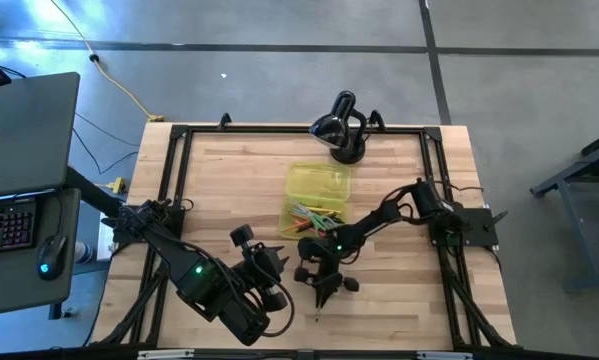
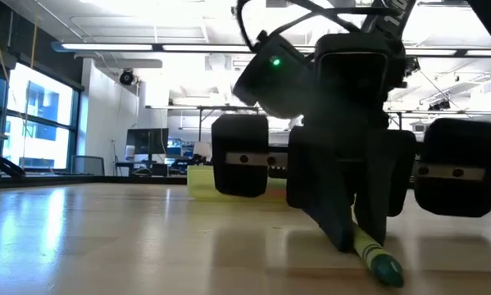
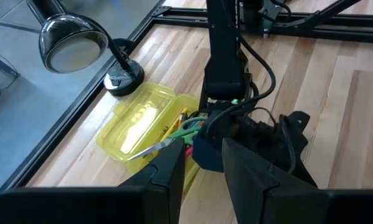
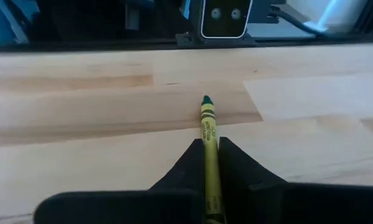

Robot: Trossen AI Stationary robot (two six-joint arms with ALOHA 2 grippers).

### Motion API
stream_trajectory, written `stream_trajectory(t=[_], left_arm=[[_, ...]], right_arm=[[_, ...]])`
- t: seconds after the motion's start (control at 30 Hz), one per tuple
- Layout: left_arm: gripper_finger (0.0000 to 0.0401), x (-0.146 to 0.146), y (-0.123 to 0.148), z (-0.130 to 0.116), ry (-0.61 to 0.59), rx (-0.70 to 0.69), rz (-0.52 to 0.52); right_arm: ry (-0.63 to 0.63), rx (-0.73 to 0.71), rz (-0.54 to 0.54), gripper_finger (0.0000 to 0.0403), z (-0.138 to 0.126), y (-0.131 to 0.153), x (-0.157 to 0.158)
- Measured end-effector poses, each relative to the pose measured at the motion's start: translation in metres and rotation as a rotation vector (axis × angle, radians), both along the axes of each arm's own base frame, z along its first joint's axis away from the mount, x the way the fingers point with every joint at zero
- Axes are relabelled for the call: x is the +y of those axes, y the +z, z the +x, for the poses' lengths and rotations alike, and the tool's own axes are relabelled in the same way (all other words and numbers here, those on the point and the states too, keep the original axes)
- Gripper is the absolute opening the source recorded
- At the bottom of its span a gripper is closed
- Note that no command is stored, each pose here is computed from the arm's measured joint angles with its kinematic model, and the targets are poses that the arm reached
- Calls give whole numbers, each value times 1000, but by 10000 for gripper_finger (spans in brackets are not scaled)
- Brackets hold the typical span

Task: Pick & place school supplies into a supply box
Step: Put the green crayons into the yellow school supply box

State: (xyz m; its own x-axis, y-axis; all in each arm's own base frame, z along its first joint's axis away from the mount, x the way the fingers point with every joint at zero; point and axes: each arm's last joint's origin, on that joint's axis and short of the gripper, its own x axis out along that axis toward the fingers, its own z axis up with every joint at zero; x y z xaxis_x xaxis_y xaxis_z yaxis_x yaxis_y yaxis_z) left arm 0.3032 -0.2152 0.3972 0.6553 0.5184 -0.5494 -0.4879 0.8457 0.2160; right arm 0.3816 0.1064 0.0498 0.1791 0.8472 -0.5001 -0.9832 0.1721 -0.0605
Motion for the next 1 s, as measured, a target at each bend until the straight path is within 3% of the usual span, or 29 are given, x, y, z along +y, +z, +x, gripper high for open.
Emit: stream_trajectory(t=[0.13, 0.37, 0.5, 0.6, 0.83, 1.0], left_arm=[[138, 0, 0, 0, 2, -7, -7], [138, -2, 1, 2, 0, -22, -20], [138, -2, 1, 2, 0, -22, -20], [138, -2, 1, 2, 1, -23, -22], [138, -2, 1, 2, 0, -27, -23], [138, -2, 1, 2, -1, -26, -22]], right_arm=[[-17, -82, -10, 8, -1, -1, 3], [-129, -14, 136, 5, 1, 5, 1], [-194, -4, 158, 7, 5, 23, -3], [-249, -74, 163, 6, 9, 53, -10], [-443, -184, 105, 8, 6, 121, -58], [-613, -134, 4, 6, -5, 136, -112]])
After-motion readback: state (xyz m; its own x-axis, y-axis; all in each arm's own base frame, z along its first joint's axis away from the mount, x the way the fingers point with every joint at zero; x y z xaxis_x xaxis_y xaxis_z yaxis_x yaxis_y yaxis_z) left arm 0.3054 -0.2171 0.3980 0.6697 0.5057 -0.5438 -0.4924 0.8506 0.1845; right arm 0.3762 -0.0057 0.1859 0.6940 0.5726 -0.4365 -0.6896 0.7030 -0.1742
